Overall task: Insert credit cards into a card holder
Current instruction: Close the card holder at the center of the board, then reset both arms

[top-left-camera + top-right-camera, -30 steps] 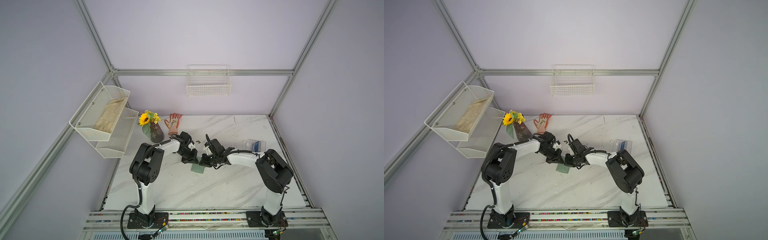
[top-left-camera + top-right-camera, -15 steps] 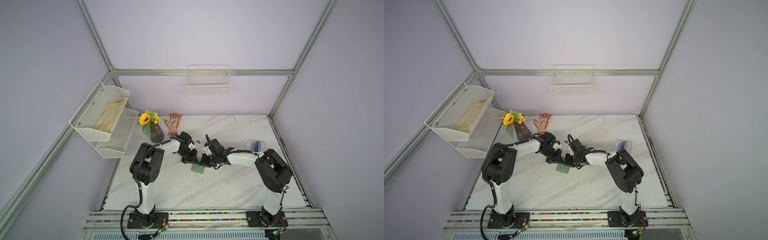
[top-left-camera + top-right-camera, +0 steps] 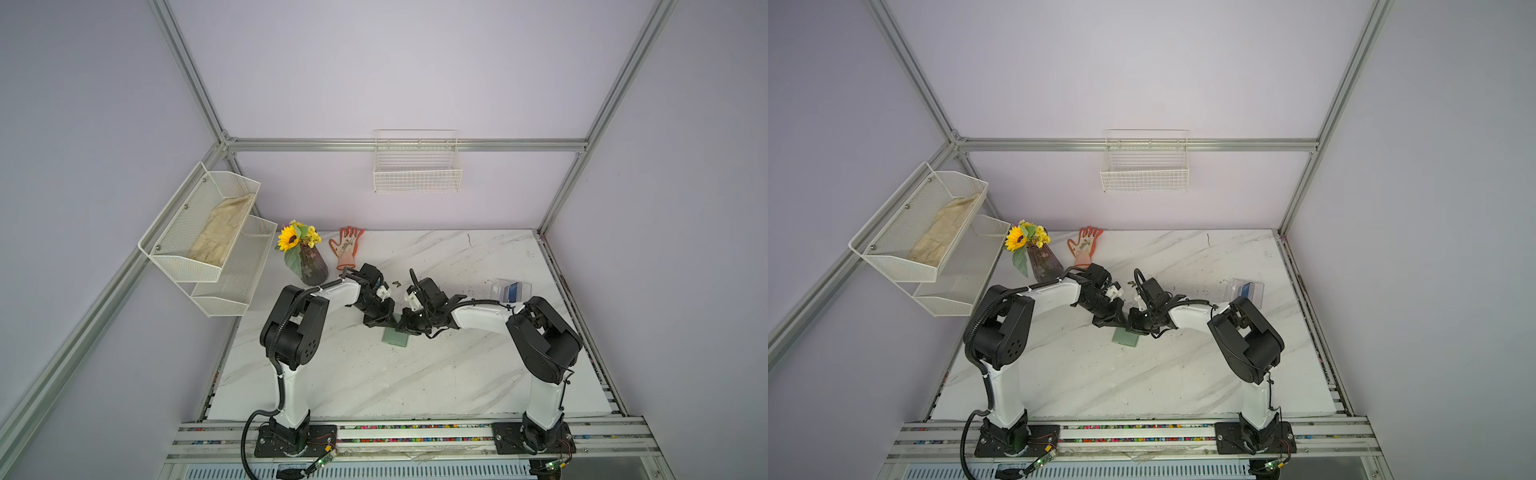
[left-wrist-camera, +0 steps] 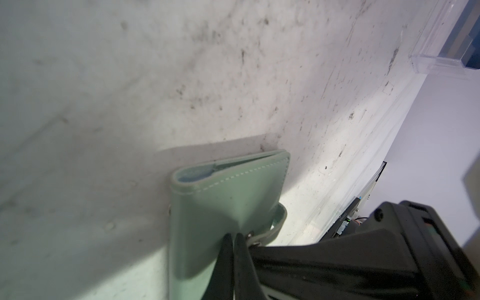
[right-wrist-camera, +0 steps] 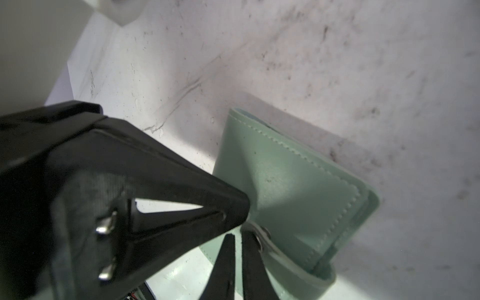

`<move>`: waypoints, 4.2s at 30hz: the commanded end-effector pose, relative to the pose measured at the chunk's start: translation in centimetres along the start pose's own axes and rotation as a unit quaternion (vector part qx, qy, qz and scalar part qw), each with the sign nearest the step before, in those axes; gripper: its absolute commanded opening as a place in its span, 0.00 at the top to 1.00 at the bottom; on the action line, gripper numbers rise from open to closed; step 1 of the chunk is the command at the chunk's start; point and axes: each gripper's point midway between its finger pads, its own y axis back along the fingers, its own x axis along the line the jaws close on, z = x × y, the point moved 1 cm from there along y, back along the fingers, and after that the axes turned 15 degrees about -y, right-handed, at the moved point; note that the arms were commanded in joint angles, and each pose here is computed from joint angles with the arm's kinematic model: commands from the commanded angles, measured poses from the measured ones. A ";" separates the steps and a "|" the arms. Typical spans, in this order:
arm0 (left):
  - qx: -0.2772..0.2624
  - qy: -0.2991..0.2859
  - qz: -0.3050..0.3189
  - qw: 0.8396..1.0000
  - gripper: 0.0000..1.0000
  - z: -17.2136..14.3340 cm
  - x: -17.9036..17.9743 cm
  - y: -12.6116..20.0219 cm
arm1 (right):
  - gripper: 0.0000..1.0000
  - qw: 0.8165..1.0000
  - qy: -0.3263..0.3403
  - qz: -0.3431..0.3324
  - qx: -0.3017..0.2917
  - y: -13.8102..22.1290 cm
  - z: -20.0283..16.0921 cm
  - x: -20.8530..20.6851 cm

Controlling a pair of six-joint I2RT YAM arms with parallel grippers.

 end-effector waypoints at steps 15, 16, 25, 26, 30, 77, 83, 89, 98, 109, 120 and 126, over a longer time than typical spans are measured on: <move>0.023 0.012 0.003 1.000 0.94 -1.7 0.9 -1.4 | 0.88 0.999 -0.023 -0.013 0.041 -0.7 -0.2 -3.1; 0.023 0.013 0.002 1.000 0.94 -1.7 1.0 -1.4 | 0.88 0.998 -0.024 -0.012 0.048 -0.8 -0.2 -3.3; 0.022 0.014 0.004 1.000 0.94 -1.8 1.0 -1.3 | 0.88 0.994 -0.038 -0.006 0.103 -2.4 -0.5 -6.2; 0.022 0.014 0.004 1.000 0.94 -1.8 1.0 -1.3 | 0.88 0.994 -0.041 -0.006 0.106 -2.5 -0.5 -6.4; 0.023 0.015 0.005 1.000 0.94 -1.8 1.0 -1.4 | 0.87 0.992 -0.050 0.011 0.116 -2.1 -0.1 -6.4; -0.036 -0.049 -0.036 0.998 0.93 2.7 -4.1 3.6 | 0.87 0.990 0.003 0.074 0.119 3.9 4.2 -0.9; -0.052 -0.062 -0.043 0.996 0.92 3.1 -5.3 5.0 | 0.87 0.993 0.005 0.069 0.096 5.0 4.4 -0.5; -0.056 -0.047 -0.023 0.997 0.88 2.3 -3.3 5.9 | 0.87 0.999 0.015 -0.019 -0.023 8.1 7.4 -1.0; -0.102 -0.025 0.067 0.992 0.59 2.9 0.9 10.4 | 0.63 0.958 0.052 -0.059 -0.275 20.2 11.8 1.9; -0.210 -0.067 0.194 0.956 0.44 6.9 2.5 17.9 | 0.38 0.852 0.113 -0.063 -0.508 35.2 13.9 0.0; -0.534 -0.138 0.352 0.756 0.32 4.9 3.0 28.9 | 0.19 0.743 0.095 -0.142 -0.647 37.8 13.7 -8.7; -0.577 -0.157 0.449 0.664 0.24 1.5 6.0 29.8 | 0.18 0.731 0.104 -0.135 -0.661 33.6 15.4 -12.6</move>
